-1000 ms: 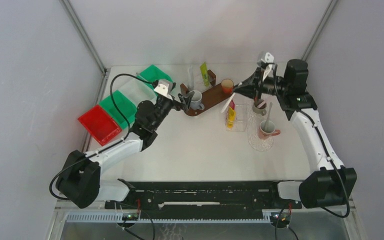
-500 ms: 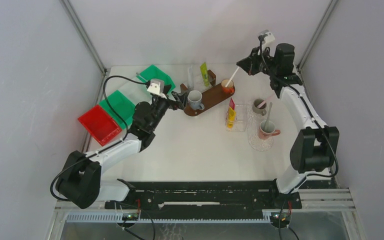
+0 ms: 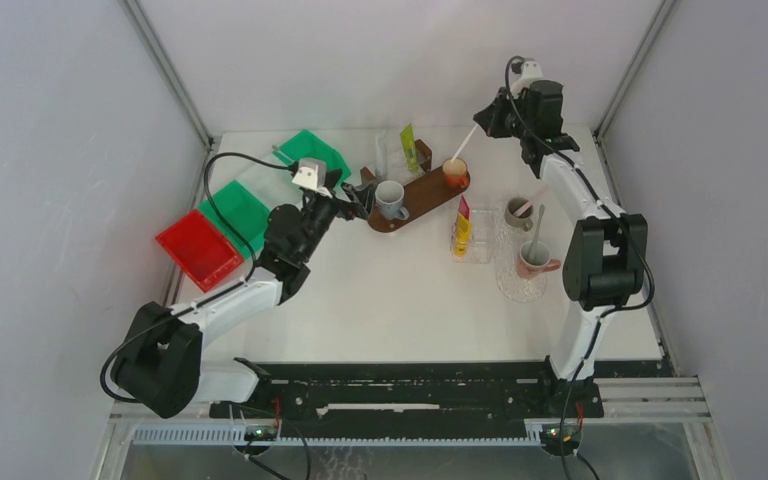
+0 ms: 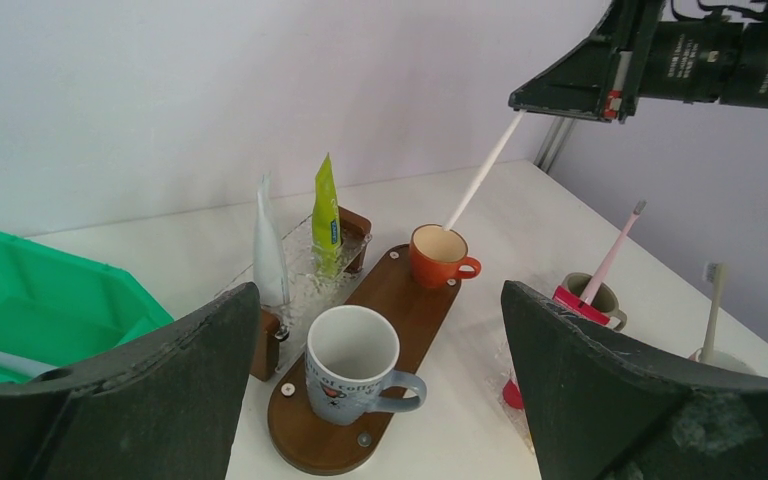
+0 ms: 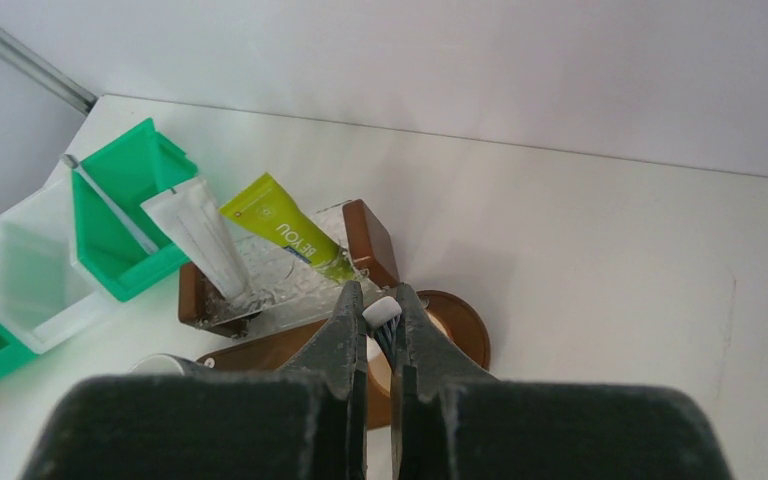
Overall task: Prepare toiletry sets of a toothbrush and toothpaste on the tray
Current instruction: Place the toothbrush in the cup.
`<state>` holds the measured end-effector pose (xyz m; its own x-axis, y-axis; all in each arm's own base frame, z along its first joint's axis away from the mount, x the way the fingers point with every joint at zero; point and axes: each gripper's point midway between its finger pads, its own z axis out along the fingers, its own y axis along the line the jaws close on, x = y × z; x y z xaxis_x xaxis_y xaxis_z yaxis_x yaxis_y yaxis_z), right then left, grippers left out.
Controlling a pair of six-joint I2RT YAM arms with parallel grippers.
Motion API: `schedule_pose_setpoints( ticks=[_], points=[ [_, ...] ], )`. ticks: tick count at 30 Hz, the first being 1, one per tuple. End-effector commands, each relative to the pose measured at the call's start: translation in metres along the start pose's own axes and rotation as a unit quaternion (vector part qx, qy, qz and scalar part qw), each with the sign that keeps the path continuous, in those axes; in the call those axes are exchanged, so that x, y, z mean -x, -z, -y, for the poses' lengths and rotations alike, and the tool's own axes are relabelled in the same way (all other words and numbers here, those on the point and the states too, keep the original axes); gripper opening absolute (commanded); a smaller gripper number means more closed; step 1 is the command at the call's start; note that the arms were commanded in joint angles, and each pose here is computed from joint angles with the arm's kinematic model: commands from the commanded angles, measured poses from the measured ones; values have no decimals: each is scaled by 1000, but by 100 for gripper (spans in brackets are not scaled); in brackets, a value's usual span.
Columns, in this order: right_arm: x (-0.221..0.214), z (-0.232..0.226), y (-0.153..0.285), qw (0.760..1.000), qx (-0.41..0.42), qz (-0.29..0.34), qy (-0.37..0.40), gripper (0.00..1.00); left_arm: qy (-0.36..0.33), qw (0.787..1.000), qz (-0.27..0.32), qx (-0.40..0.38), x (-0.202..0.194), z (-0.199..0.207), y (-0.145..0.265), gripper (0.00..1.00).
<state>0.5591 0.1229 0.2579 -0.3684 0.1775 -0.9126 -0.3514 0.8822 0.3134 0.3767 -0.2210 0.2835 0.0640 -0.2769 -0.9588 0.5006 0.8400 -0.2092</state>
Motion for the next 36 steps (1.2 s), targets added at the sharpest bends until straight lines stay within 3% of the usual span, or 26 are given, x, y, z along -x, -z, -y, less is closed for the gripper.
schedule_pose_setpoints(
  ticks=[1, 18, 29, 36],
  points=[
    [27, -2, -9, 999, -7, 37, 3, 0, 7, 999, 42, -3, 25, 1, 4, 93],
    [-21, 22, -39, 1000, -18, -14, -4, 2, 12, 999, 43, -5, 25, 1, 5, 94],
    [-34, 31, -49, 999, -23, -29, -10, 18, 12, 999, 48, -6, 27, 1, 6, 94],
    [-41, 37, -52, 999, -31, -36, -13, 21, 12, 999, 51, -8, 28, 2, 7, 94]
  ],
)
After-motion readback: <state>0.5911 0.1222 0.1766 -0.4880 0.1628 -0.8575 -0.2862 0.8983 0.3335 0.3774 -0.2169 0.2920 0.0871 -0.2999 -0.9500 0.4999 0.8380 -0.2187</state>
